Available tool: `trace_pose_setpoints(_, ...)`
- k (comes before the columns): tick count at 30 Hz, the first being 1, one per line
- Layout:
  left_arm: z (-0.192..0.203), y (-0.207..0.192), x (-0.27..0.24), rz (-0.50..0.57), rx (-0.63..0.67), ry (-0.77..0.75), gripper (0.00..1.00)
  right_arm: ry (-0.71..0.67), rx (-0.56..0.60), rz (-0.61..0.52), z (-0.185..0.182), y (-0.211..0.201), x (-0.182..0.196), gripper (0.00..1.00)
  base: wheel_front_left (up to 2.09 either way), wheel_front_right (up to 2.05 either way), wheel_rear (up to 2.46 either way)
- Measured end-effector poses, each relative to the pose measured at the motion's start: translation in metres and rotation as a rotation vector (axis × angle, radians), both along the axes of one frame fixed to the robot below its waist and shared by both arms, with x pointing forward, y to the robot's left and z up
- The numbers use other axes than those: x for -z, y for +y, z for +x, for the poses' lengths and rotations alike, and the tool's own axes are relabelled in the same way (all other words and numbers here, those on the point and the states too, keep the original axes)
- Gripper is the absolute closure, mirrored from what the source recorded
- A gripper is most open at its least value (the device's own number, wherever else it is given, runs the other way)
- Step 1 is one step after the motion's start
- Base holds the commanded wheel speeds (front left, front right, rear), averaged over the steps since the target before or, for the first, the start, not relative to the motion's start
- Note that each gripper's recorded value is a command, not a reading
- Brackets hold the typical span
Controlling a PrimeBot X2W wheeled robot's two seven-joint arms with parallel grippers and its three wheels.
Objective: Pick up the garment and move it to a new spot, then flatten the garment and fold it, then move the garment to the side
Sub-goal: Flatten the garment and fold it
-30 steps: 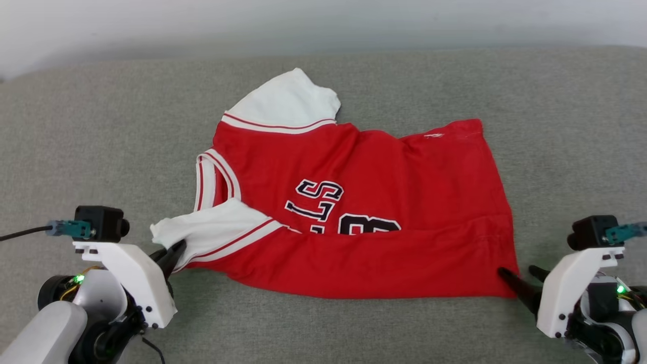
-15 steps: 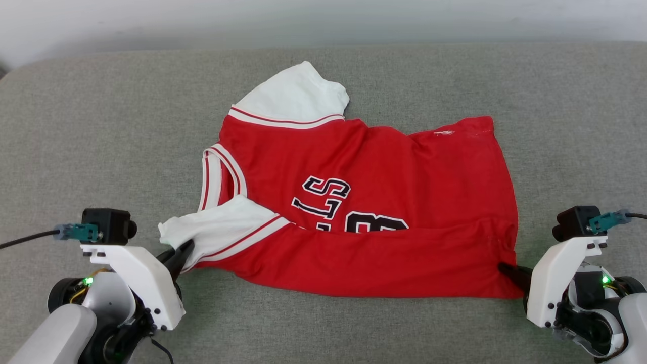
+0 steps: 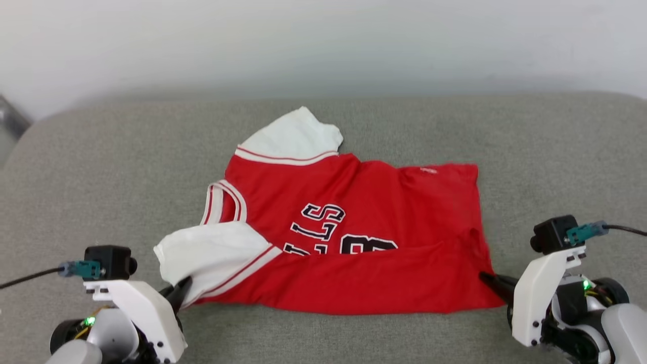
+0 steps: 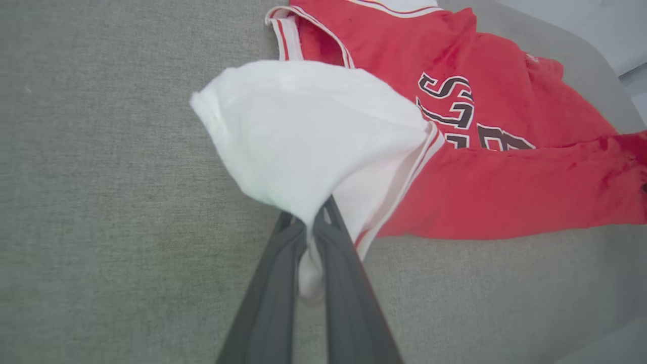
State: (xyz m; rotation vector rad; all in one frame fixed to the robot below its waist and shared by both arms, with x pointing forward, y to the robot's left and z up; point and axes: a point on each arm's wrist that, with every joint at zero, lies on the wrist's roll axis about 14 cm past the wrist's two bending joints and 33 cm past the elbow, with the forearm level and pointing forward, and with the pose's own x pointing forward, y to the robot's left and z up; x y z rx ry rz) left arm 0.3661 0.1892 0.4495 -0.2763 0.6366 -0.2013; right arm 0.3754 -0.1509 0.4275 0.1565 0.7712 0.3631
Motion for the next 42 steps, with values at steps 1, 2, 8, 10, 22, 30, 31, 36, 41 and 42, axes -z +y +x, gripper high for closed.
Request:
trace_pose_setpoints(1,-0.004,0.0,-0.002,-0.004,-0.004,-0.003,1.0,-0.005,-0.003,0.006,-0.004,0.001,-0.002,1.0,0.0,0.0,0.0)
trace_pose_setpoints(2,-0.009,0.0,-0.003,-0.006,-0.008,-0.004,1.0,-0.01,-0.008,0.012,-0.007,0.003,-0.005,1.0,0.0,0.0,0.0)
trace_pose_setpoints(8,-0.035,0.008,-0.011,-0.003,-0.05,-0.018,1.0,-0.044,-0.006,0.02,-0.027,0.0,-0.015,1.0,0.0,0.0,0.0)
trace_pose_setpoints(10,-0.042,0.01,-0.01,-0.008,-0.064,-0.009,1.0,-0.04,0.011,0.018,-0.033,-0.006,-0.014,1.0,0.0,0.0,0.0)
trace_pose_setpoints(22,-0.075,0.008,0.024,-0.053,-0.11,0.13,0.51,0.091,0.125,0.068,-0.078,-0.019,0.03,0.0,0.0,0.0,0.0)
trace_pose_setpoints(30,-0.04,0.006,0.009,-0.03,-0.103,0.007,0.0,-0.187,0.186,0.05,-0.048,-0.028,0.0,0.0,0.0,0.0,0.0)
trace_pose_setpoints(31,-0.033,0.006,0.003,-0.028,-0.105,-0.025,0.0,-0.234,0.204,0.052,-0.043,-0.031,-0.008,0.0,0.0,0.0,0.0)
trace_pose_setpoints(36,0.006,0.007,-0.03,0.0,-0.122,-0.201,0.0,-0.457,0.265,0.024,-0.026,-0.044,-0.047,0.0,0.0,0.0,0.0)
trace_pose_setpoints(41,0.059,0.003,-0.068,0.019,-0.116,-0.375,0.0,-0.614,0.299,0.002,-0.003,-0.049,-0.079,0.0,0.0,0.0,0.0)
trace_pose_setpoints(42,0.097,0.003,-0.086,0.026,-0.115,-0.454,0.0,-0.672,0.315,-0.01,0.012,-0.05,-0.091,0.0,0.0,0.0,0.0)
